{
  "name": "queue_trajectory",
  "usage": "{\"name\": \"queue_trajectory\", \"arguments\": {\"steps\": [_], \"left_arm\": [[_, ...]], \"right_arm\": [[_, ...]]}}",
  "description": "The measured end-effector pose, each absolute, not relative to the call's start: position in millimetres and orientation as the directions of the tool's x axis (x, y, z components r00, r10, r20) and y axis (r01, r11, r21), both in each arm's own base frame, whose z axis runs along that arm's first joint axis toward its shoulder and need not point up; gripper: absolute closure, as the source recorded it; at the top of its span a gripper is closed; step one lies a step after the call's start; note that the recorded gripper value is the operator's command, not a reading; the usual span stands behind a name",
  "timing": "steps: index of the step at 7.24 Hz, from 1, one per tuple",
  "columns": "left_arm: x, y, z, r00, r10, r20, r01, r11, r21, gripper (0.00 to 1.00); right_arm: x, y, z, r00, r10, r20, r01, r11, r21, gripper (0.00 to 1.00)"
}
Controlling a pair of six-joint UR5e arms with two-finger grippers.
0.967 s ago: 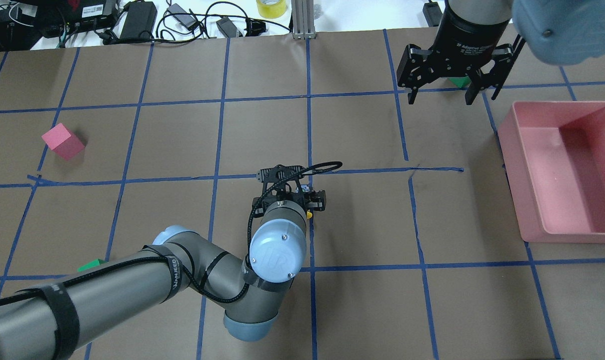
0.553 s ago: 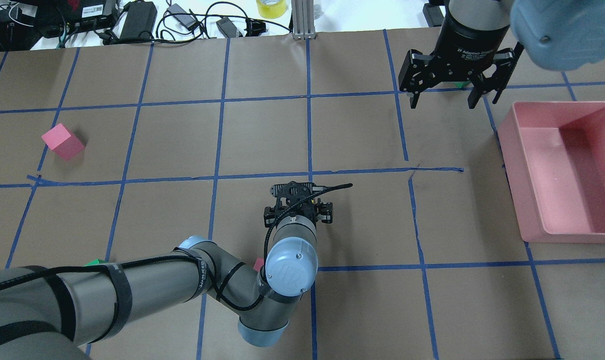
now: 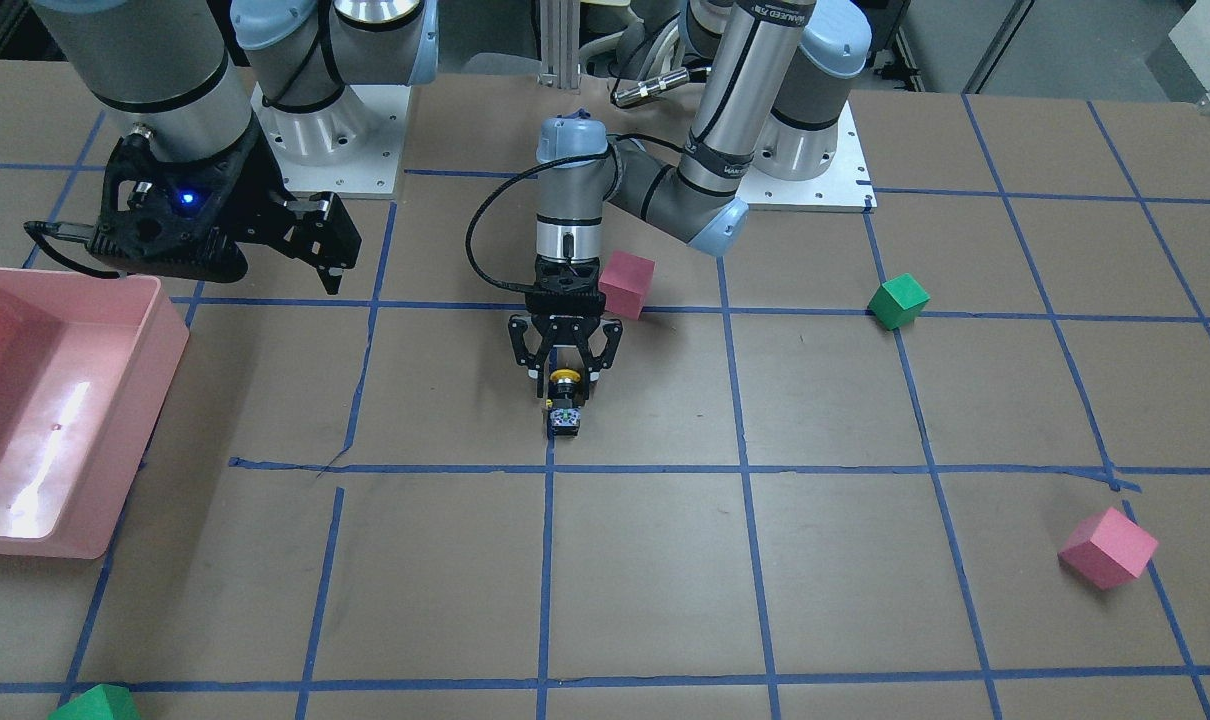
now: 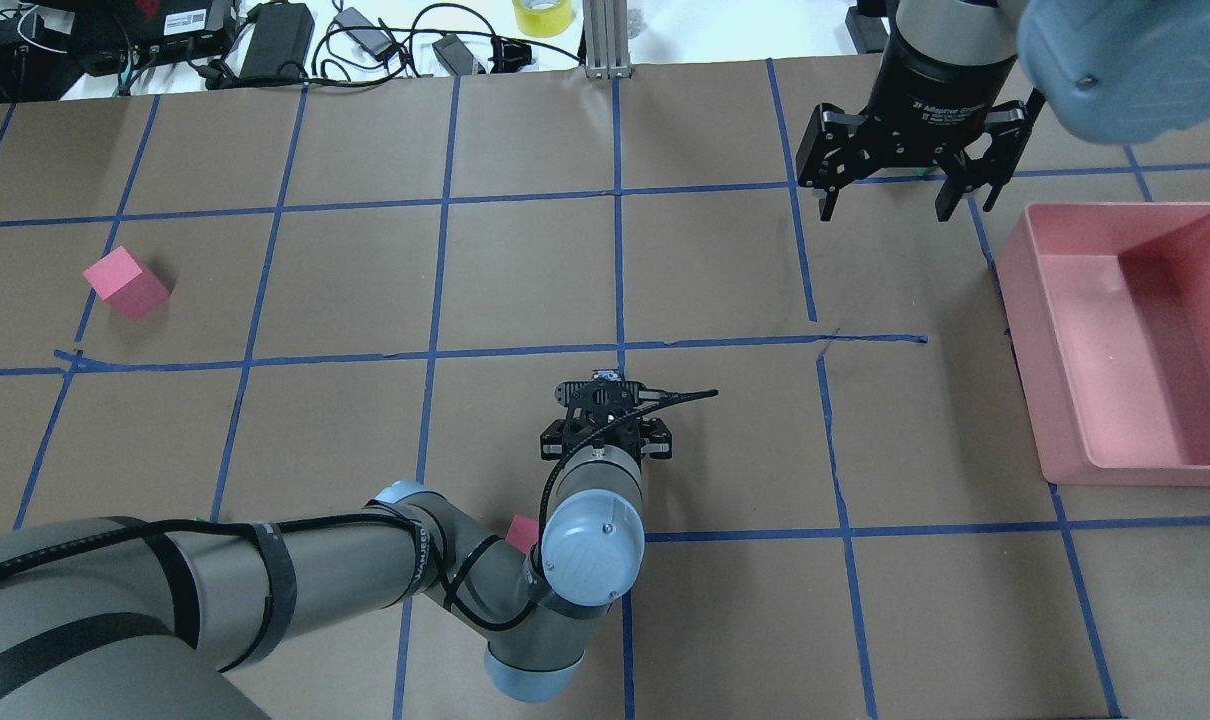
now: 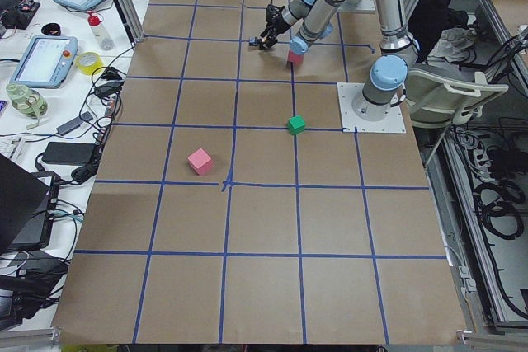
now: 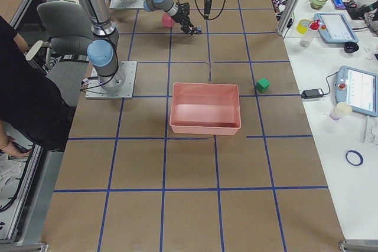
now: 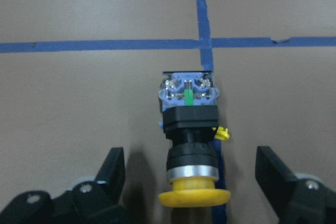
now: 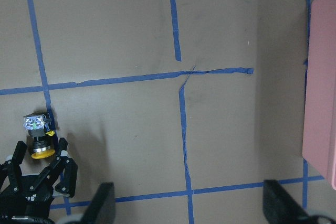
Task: Align button upright
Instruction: 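Grasp the lying button switch with the left gripper, then lift and rotate the switch with the left gripper, yellow cap up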
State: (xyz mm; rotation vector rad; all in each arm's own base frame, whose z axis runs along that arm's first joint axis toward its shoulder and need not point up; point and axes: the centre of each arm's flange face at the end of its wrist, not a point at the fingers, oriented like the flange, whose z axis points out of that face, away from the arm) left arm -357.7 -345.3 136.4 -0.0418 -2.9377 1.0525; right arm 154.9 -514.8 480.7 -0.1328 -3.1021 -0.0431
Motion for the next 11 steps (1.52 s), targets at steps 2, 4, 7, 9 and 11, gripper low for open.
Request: {"name": "queue_trajectory", "arguments": {"steps": [2, 4, 7, 9, 11], "left_arm": [[-360, -347, 147, -0.999, 0.050, 0.014, 0.030, 0.763, -0.645, 1.00], [-367, -369, 170, -0.999, 0.031, 0.041, -0.002, 0.771, -0.637, 1.00], [-375, -454, 226, -0.991, -0.100, 0.093, -0.128, 0.918, -0.376, 1.00], [-366, -499, 268, -0.914, -0.326, 0.239, -0.358, 0.928, -0.103, 1.00], [-337, -531, 276, -0.702, -0.636, 0.320, -0.604, 0.770, 0.205, 1.00]], "right_arm": [[155, -515, 478, -0.996, 0.085, 0.038, 0.086, 0.996, 0.031, 0.01], [155, -514, 476, -0.996, 0.085, 0.038, 0.086, 0.996, 0.033, 0.01], [155, -513, 475, -0.996, 0.086, 0.040, 0.087, 0.995, 0.043, 0.00], [155, -513, 474, -0.996, 0.085, 0.041, 0.087, 0.995, 0.049, 0.00], [155, -513, 474, -0.996, 0.084, 0.041, 0.086, 0.995, 0.050, 0.00]]}}
